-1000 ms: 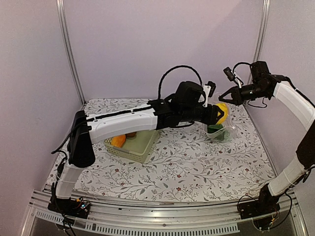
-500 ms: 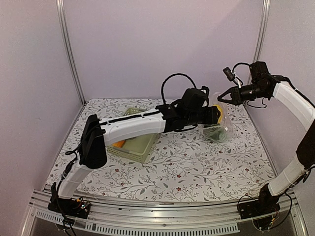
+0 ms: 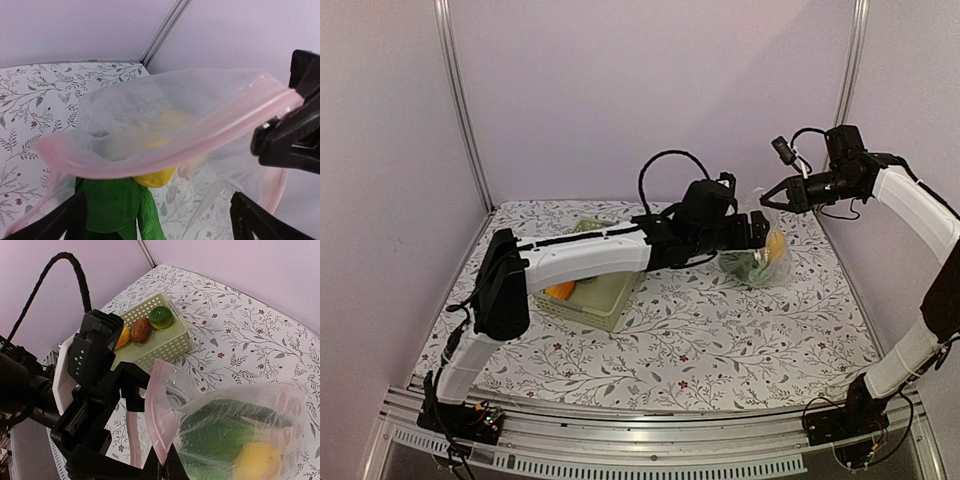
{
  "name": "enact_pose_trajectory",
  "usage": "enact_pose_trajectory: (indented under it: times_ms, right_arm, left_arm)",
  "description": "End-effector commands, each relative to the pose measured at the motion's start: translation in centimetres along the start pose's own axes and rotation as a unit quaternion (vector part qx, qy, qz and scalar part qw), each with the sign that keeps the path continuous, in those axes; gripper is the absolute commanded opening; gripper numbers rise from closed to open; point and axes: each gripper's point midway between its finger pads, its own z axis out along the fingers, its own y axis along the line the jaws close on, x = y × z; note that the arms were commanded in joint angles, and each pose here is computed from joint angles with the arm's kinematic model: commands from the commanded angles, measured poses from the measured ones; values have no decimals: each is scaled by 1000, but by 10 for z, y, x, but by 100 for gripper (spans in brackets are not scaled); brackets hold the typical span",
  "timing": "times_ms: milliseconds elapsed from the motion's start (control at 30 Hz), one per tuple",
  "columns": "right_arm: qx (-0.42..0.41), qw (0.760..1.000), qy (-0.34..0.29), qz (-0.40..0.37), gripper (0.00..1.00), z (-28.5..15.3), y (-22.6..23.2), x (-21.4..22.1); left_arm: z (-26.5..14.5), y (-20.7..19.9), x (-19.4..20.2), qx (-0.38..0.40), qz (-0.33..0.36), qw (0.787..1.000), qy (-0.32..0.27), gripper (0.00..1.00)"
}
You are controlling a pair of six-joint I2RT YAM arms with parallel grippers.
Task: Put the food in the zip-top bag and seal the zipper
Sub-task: Place the fake fruit in the zipper food storage bag, then adjust the zipper food storage bag at the corner of the board.
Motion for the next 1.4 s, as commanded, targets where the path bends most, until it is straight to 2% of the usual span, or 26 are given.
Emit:
enact_pose_trajectory:
  times_ms: [0,233,367,567,633,733,933,1033,1133,1233,1367]
  right_arm:
    - [3,1000,-8,-6,0,2,-3,-9]
    - [49,999,-5,-15,0,-2,-16,-12]
    - [119,992,-22,-45,0,-27,-32,-33]
    - [221,974,-50,-30,0,-66,-77,-56]
    - [258,965,-42,-26,0,-71,-96,-56]
    - [291,956,-40,-17,0,-80,-118,-58]
    - [339,938,-58,-38,0,-101,-127,-84]
    - [340,937,-69,-49,0,-108,-120,-94]
    - [317,945,-68,-40,0,-104,-112,-89]
    - [288,955,-62,-32,0,-93,-106,-74]
    - [229,973,-33,-15,0,-62,-97,-39]
  left_arm:
    - [-40,-42,-44,51,28,997,-51,100]
    - [-70,-66,-35,97,48,994,-27,100]
    - [-102,-73,-50,124,68,988,-60,100]
    - [-112,-33,-35,53,124,991,-15,100]
    - [-119,-21,-35,46,125,991,-14,99]
    - [-129,2,-35,31,116,993,-10,93]
    - [-144,51,-31,-10,105,994,32,87]
    - [-155,82,-26,-52,112,991,44,87]
    - [-164,121,-19,-114,107,985,71,87]
    - [-174,146,-11,-151,117,978,86,88]
    - [-189,159,-14,-160,120,977,76,90]
